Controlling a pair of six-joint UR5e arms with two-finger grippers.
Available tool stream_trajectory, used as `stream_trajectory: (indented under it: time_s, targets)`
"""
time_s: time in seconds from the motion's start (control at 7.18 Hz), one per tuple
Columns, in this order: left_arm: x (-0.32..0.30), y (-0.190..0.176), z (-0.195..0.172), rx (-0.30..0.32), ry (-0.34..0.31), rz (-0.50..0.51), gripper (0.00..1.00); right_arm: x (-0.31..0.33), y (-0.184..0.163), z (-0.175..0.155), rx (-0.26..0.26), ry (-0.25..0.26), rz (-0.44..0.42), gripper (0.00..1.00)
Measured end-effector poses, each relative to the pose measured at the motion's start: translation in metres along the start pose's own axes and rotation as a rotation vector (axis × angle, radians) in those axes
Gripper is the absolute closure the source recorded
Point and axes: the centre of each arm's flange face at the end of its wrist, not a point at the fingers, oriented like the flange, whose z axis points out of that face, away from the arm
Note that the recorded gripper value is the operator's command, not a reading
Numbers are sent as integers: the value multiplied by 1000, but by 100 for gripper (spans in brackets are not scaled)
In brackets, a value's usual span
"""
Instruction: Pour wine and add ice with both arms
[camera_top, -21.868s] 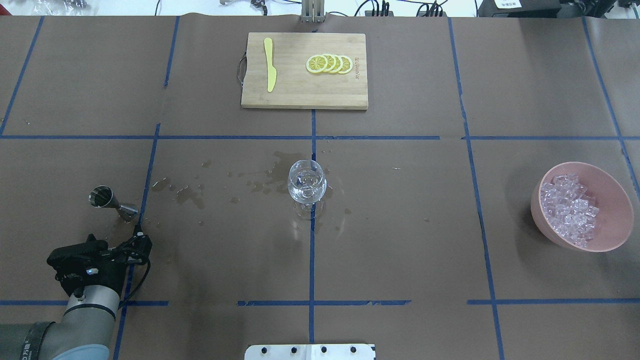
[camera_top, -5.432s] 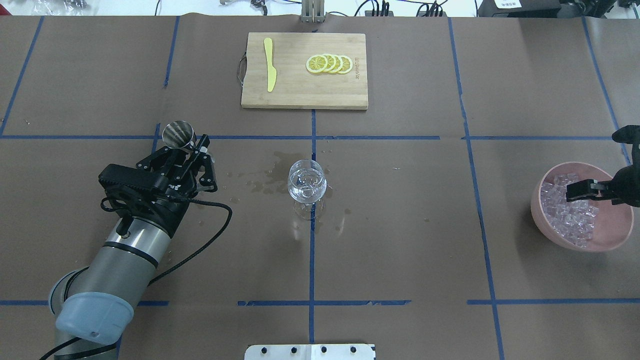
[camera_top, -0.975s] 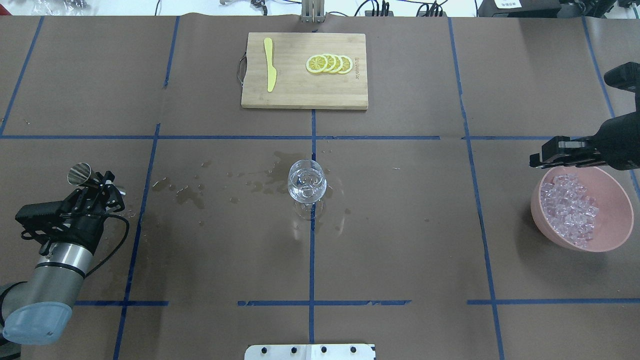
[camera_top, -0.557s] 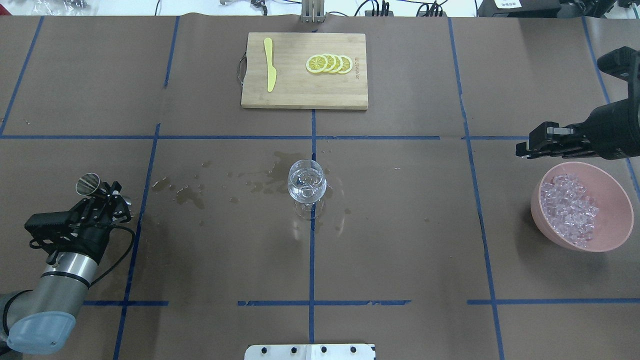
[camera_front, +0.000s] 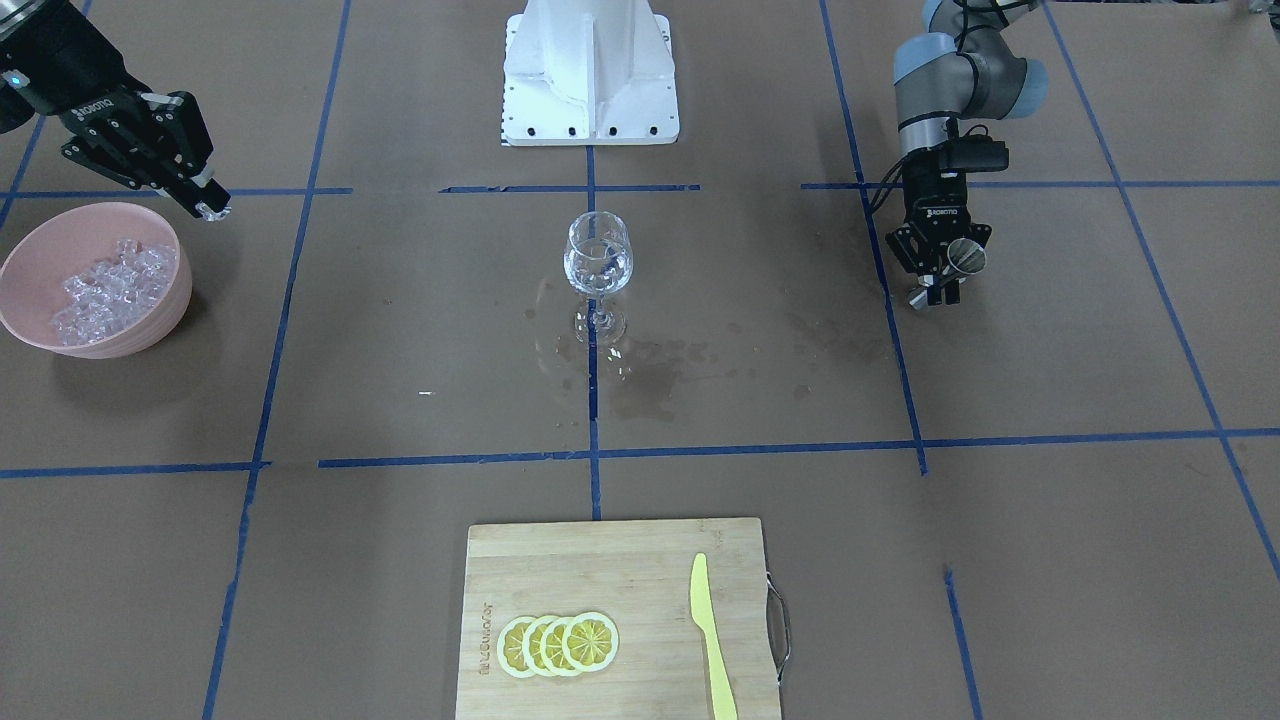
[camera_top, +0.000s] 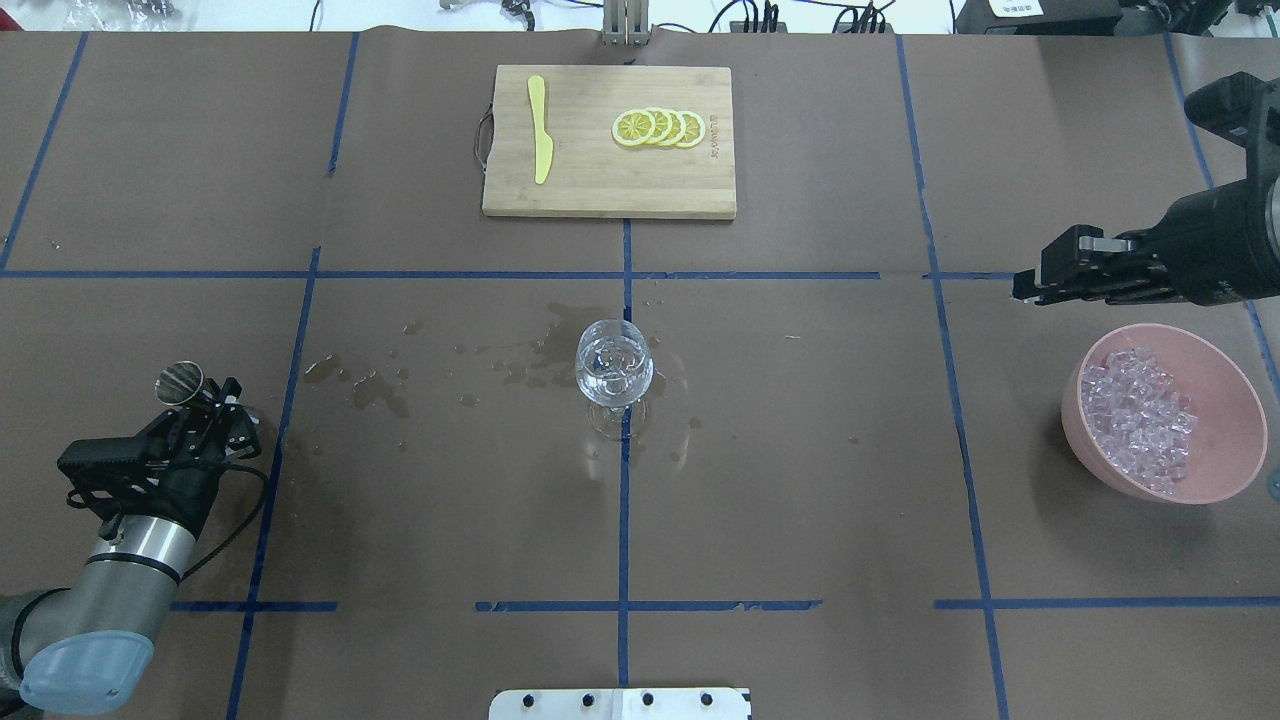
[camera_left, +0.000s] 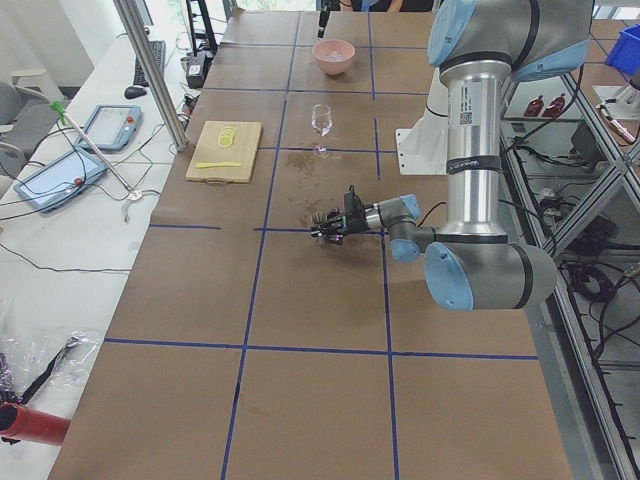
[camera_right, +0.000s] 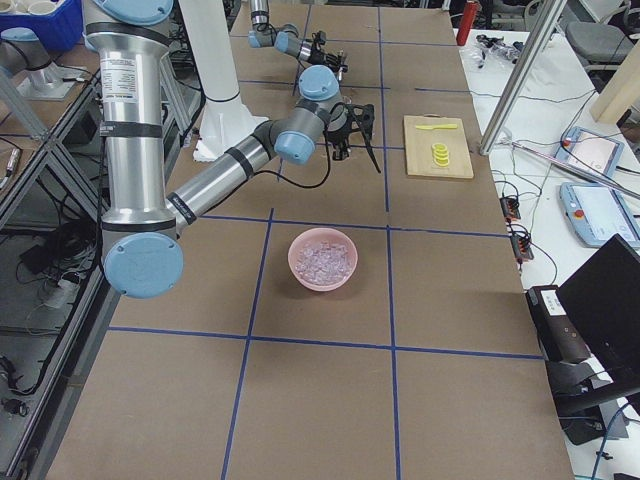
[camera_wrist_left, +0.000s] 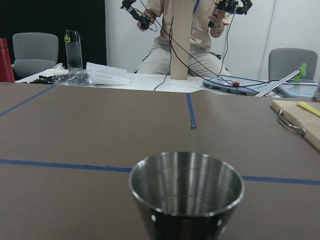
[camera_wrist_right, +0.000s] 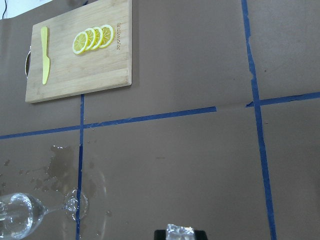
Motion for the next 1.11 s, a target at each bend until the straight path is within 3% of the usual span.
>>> stream_trajectory:
  time_s: [0.14, 0.28, 0.56, 0.84, 0.97, 1.11]
  targets:
    - [1, 2, 0, -2, -3, 9, 92, -2, -1, 0, 2, -4, -1, 100]
    - [2, 3, -1, -4, -5, 18, 75, -3, -1, -1, 2, -6, -1, 100]
    - [3, 3, -2, -6, -6, 26, 60, -5, -1, -1, 3, -8, -3, 100]
    - [5, 3, -3, -7, -5, 30, 54, -10, -2, -2, 7, -17, -5, 100]
    - [5, 2, -3, -7, -4, 29, 43, -15, -4, -2, 10, -25, 1, 100]
    - [6, 1, -3, -7, -3, 28, 0, -19, -5, -3, 12, -32, 7, 100]
